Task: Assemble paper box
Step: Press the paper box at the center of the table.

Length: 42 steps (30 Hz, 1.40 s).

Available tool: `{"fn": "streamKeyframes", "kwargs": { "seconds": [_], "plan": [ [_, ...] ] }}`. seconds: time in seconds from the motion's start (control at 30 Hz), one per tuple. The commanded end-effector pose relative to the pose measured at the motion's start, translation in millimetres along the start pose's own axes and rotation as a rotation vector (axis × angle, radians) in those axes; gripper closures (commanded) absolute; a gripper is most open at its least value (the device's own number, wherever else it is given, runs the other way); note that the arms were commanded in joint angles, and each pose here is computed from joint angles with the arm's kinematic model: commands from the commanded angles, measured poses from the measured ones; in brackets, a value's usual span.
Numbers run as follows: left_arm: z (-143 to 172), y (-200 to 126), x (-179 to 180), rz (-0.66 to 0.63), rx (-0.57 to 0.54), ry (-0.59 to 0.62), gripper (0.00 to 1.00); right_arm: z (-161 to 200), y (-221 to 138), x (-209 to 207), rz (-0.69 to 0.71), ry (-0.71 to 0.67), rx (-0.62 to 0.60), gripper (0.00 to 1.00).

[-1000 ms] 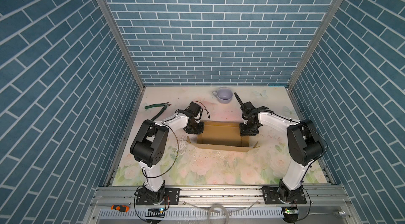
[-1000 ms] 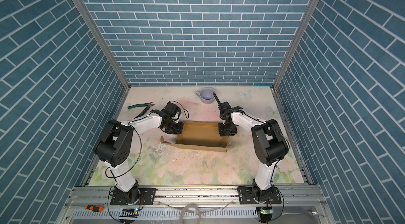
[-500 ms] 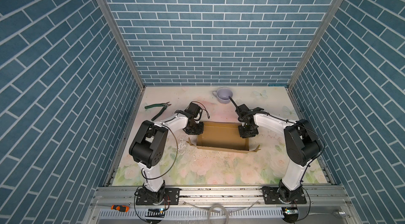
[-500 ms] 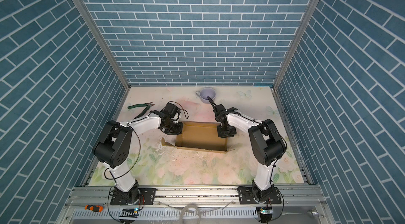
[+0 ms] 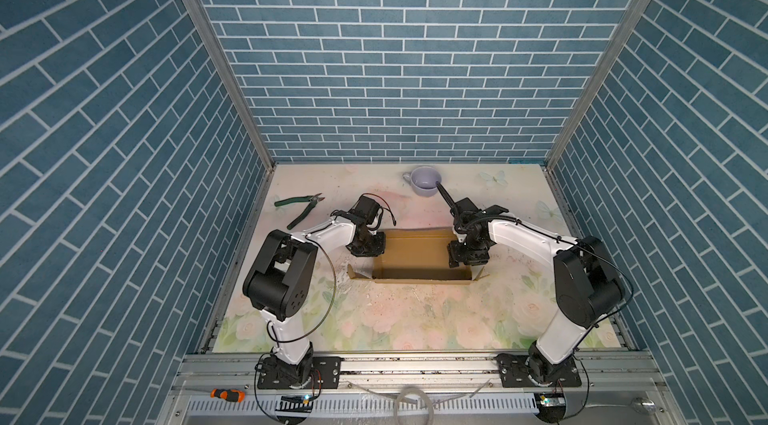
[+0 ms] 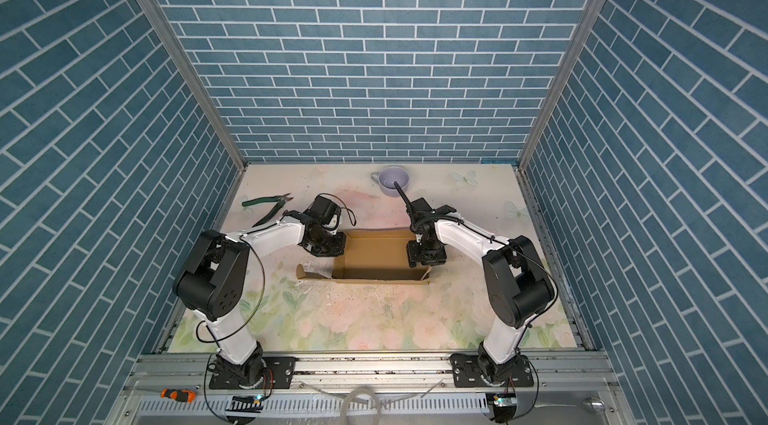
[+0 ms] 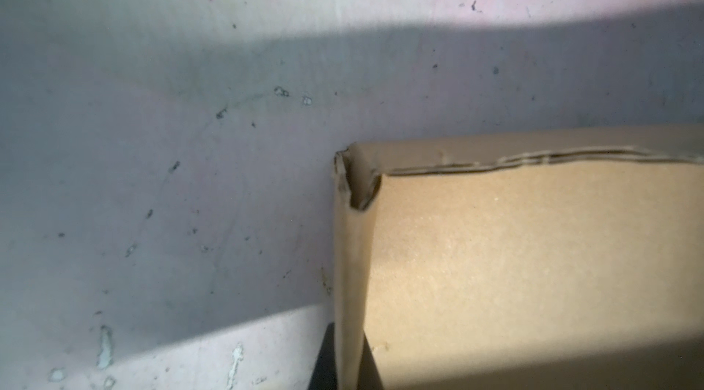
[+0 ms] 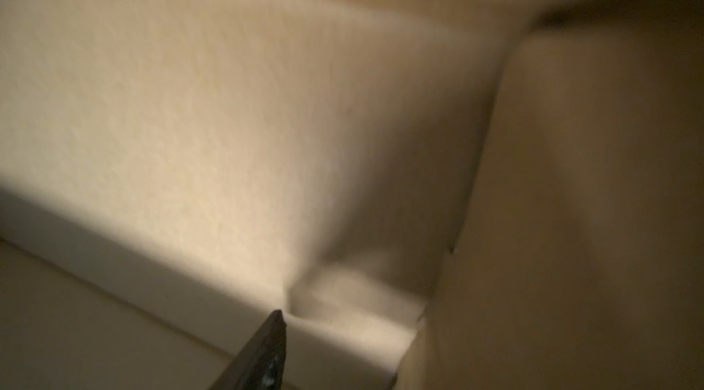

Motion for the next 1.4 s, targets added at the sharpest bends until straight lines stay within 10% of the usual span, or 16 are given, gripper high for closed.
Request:
{"fn": "streamKeyframes", "kwargs": {
  "seconds": [0.0, 0.27, 0.77, 1.37],
  "plan": [
    [3, -3, 3, -0.011, -0.008, -0.007, 1.00, 16, 3, -6, 0.013, 0.022, 0.051, 0.41],
    [-6, -15, -4, 0.003, -0.030, 0.002, 1.00, 1, 3, -12, 0.168, -0.021, 0.022, 0.85],
    [-9, -23, -5, -0.002, -0.043, 0.008, 1.00, -2, -24, -16, 0.271, -0.061, -0.018, 0.56],
    [-17, -24, -26, 0.065, -0.075, -0.006, 1.00, -4, 3, 6, 0.398, -0.136, 0.009, 0.96]
  ]
}}
Point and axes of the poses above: each gripper's point midway between its finger pads, its own y axis out along the fingers, its own x axis along the line the jaws close on, z = x × y, the point moved 4 cm from there along -y, back along the fingers, and after that the axes turned 7 degrees about y, right-handed, at the moved point
